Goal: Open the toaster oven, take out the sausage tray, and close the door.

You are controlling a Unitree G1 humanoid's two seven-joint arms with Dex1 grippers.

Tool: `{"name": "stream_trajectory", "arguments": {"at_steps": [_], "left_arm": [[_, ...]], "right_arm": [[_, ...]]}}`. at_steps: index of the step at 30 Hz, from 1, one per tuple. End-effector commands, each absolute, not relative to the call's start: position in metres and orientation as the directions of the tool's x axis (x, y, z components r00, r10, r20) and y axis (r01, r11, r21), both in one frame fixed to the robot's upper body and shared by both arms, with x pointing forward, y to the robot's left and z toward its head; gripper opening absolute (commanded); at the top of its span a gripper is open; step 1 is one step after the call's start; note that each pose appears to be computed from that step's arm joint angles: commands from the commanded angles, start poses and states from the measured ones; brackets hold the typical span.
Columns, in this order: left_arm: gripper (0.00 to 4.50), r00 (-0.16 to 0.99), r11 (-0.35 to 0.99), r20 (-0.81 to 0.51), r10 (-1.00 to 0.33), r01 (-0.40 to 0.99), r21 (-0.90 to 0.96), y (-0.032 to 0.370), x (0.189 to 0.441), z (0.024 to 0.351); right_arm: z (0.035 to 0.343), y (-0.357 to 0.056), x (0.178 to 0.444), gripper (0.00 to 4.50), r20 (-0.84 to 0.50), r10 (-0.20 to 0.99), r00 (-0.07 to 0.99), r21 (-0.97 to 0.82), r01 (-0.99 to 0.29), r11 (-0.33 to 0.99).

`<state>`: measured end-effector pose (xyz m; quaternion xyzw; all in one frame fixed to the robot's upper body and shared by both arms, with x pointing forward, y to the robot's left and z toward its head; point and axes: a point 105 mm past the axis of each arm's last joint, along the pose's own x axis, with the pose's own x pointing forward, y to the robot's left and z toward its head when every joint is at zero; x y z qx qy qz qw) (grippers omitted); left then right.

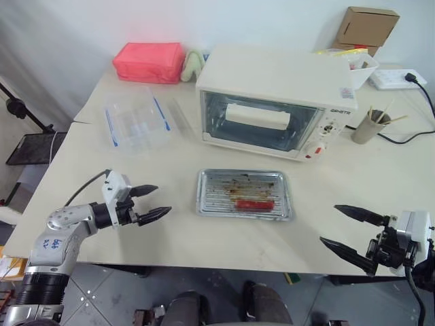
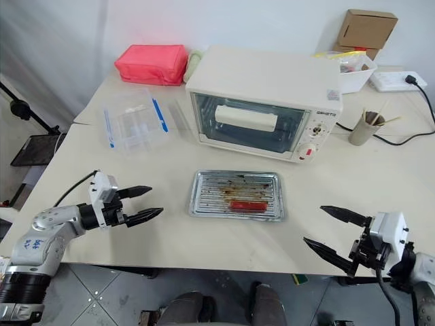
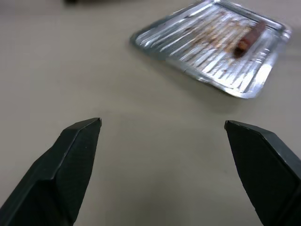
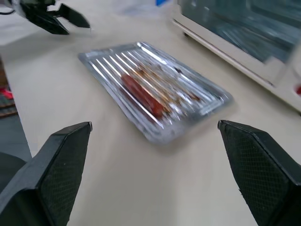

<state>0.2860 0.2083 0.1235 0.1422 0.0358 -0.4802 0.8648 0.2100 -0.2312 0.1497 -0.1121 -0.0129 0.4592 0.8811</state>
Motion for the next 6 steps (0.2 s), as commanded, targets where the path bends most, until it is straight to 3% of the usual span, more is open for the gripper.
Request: {"name": "stream_trajectory", "arguments": {"at_steps": [1, 6], "left_arm": [[4.47, 0.512, 0.434, -0.162, -0.843, 0.828, 0.356, 0.21, 0.276, 0.145], [4.47, 0.518, 0.457, -0.16, -0.84, 0.836, 0.304, 0.215, 0.263, 0.145]], "right_arm": [[0.16, -0.221, 0.208, 4.5, -0.095, 0.864, 0.494, -0.265, -0.849, 0.457], [0.163, -0.209, 0.212, 4.5, -0.094, 0.898, 0.429, -0.275, -0.878, 0.391]]}}
